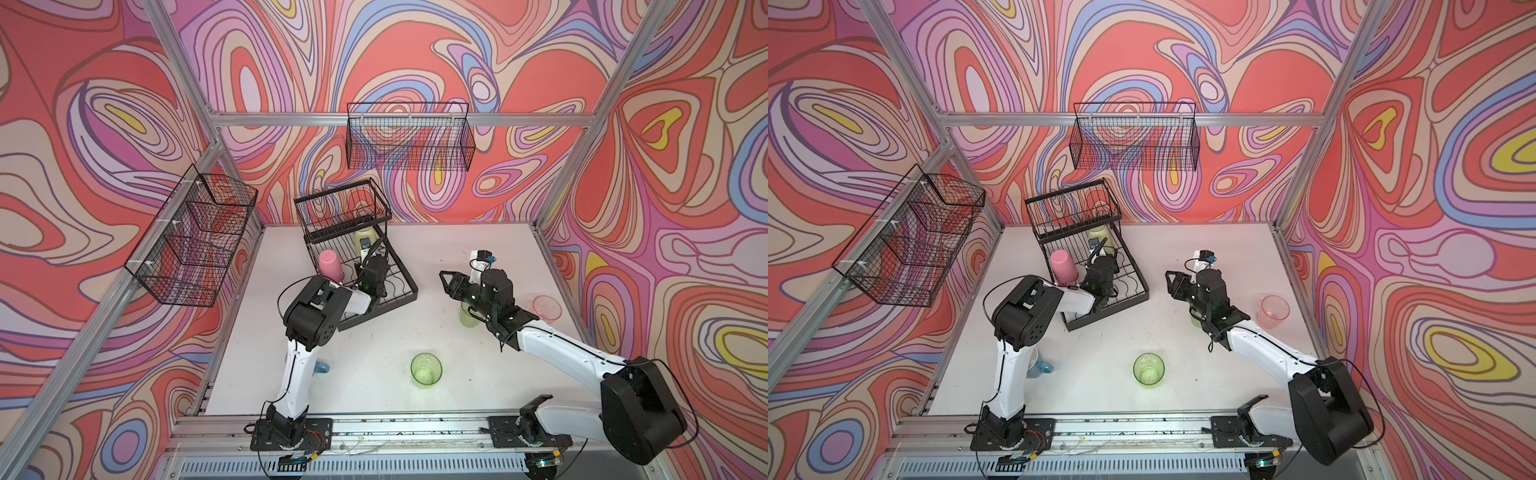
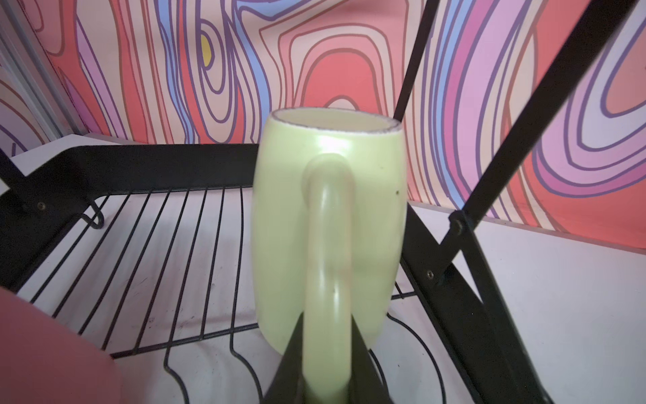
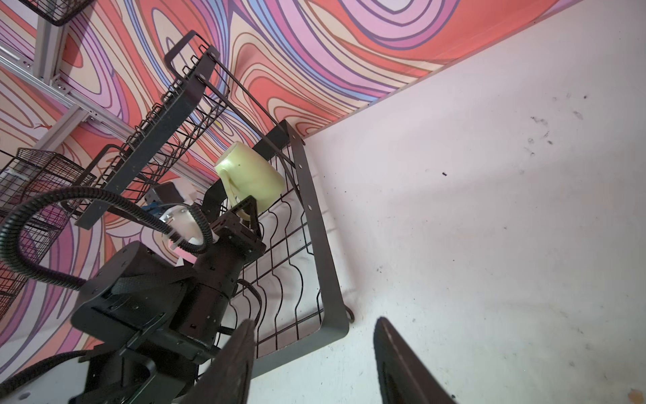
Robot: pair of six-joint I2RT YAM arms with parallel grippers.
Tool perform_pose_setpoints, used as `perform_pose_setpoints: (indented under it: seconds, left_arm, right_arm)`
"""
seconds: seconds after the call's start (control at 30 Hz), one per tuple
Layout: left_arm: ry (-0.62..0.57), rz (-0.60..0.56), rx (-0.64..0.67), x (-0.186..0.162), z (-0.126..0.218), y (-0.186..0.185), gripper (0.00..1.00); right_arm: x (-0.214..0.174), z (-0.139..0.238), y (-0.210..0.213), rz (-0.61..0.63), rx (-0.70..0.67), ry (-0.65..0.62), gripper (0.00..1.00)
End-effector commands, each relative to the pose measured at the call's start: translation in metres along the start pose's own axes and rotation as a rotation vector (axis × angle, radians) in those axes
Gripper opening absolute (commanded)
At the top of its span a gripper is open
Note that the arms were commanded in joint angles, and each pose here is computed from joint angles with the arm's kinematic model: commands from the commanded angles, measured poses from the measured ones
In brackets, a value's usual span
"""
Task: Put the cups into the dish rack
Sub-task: 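Set the cream cup upright between the rack wires with the left gripper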
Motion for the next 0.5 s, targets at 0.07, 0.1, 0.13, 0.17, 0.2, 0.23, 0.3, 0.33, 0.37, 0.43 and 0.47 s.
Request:
perform_pose_setpoints:
  seconds: [0.07,0.1,0.13,0.17,0.2,0.23,0.3,0.33,0.37,0.43,0.47]
  left_arm:
    - [-0.080,0.082,-0.009,0.021,-0.016,-0.005,0.00]
    - [-0.079,0.081,-0.012,0.021,-0.017,-0.007,0.00]
    - [-0.079,0.078,-0.018,0.021,-0.019,-0.008,0.00]
    - [-0.080,0.075,-0.019,0.022,-0.021,-0.009,0.00]
    - [-0.080,0.074,-0.019,0.023,-0.024,-0.010,0.00]
    - [-0.080,0.072,-0.025,0.023,-0.026,-0.011,0.00]
    - [-0.073,0.065,-0.035,0.024,-0.031,-0.015,0.00]
    - [-0.071,0.066,-0.040,0.024,-0.033,-0.016,0.00]
    - [-0.067,0.069,-0.045,0.024,-0.036,-0.017,0.00]
    - [-0.057,0.079,-0.045,0.024,-0.041,-0.017,0.00]
    - [-0.052,0.085,-0.040,0.025,-0.044,-0.016,0.00]
  right_arm:
    - [-0.001,-0.004,-0.003,-0.007,0.013,0.008,0.57]
    - [-0.002,-0.005,-0.003,-0.006,0.013,0.011,0.57]
    - [-0.002,-0.005,-0.003,-0.006,0.015,0.013,0.57]
    - [-0.002,-0.006,-0.003,-0.006,0.014,0.014,0.57]
    - [-0.002,-0.007,-0.003,-0.005,0.016,0.016,0.57]
    - [-0.003,-0.008,-0.004,-0.007,0.016,0.017,0.57]
    - [-0.003,-0.009,-0.005,-0.008,0.014,0.019,0.57]
    - [-0.003,-0.009,-0.005,-0.007,0.016,0.020,0.57]
    - [-0.003,-0.010,-0.006,-0.009,0.015,0.020,0.57]
    - [-0.004,-0.011,-0.008,-0.011,0.012,0.022,0.57]
    - [-0.004,-0.012,-0.008,-0.014,0.013,0.021,0.57]
Point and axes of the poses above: each gripper's point midway between its finger pads, its own z axis back along the fingers, its own y axis along the line the jaws close on, x = y × z, the point moved 10 cm from there along z, back along the fingers, and after that the axes turned 11 degrees about -z, right-handed, at the moved point
